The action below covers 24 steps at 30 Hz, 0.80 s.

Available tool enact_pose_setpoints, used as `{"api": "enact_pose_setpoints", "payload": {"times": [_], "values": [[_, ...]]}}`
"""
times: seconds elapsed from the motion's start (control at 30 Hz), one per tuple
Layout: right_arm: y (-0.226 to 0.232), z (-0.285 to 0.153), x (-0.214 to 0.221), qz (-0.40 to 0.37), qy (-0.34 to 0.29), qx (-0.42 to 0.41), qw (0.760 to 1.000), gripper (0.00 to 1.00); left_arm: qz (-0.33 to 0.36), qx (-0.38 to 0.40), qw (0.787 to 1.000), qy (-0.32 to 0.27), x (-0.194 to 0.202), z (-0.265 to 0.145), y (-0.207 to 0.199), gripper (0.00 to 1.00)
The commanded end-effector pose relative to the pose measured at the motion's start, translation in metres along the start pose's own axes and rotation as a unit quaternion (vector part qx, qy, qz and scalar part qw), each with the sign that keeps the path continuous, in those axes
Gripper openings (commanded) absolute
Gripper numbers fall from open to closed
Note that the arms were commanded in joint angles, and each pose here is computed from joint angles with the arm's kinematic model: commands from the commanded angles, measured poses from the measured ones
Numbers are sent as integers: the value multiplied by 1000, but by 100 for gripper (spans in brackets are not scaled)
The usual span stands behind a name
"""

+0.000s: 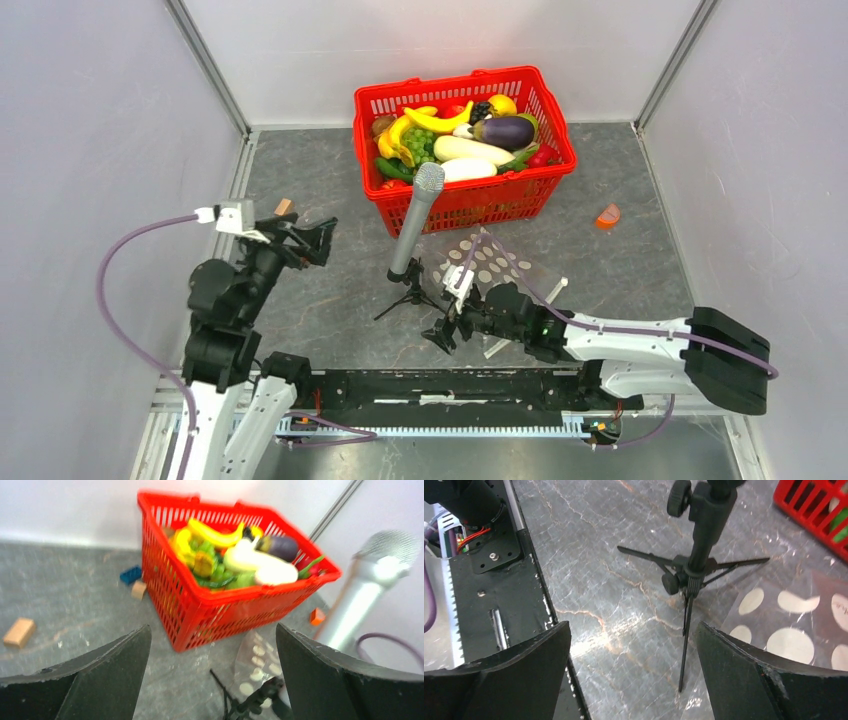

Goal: Place the food in the zip-top bag and seal the zipper
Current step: Move the distractor to the center of the board.

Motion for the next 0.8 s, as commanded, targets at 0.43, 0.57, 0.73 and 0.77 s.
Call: {"api": "enact_pose_setpoints", "payload": {"times": [0.43,0.57,0.73,0.77], "values": [[9,75,-35,-69,-62,-43,995,98,82,45,993,-67,-76,-49,-34,100],[23,95,-35,-78,-58,-88,991,98,87,42,993,-70,-77,-53,-33,100],[38,120,-32,-89,-46,-138,985,98,98,36,992,-71,-79,-61,-32,100],[43,124,-30,-76,-41,-149,985,98,99,36,992,-72,-80,-61,-32,100]]}}
Point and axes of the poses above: each gripper's point midway between its finger pads, its own z axis out along the fingers, its own y axis along the line the jaws close on, x = y × z, the point moved 1 cm from there along -z, back along the fingers, and after that the axes turned 5 degrees about z, right-handed, at the moved point
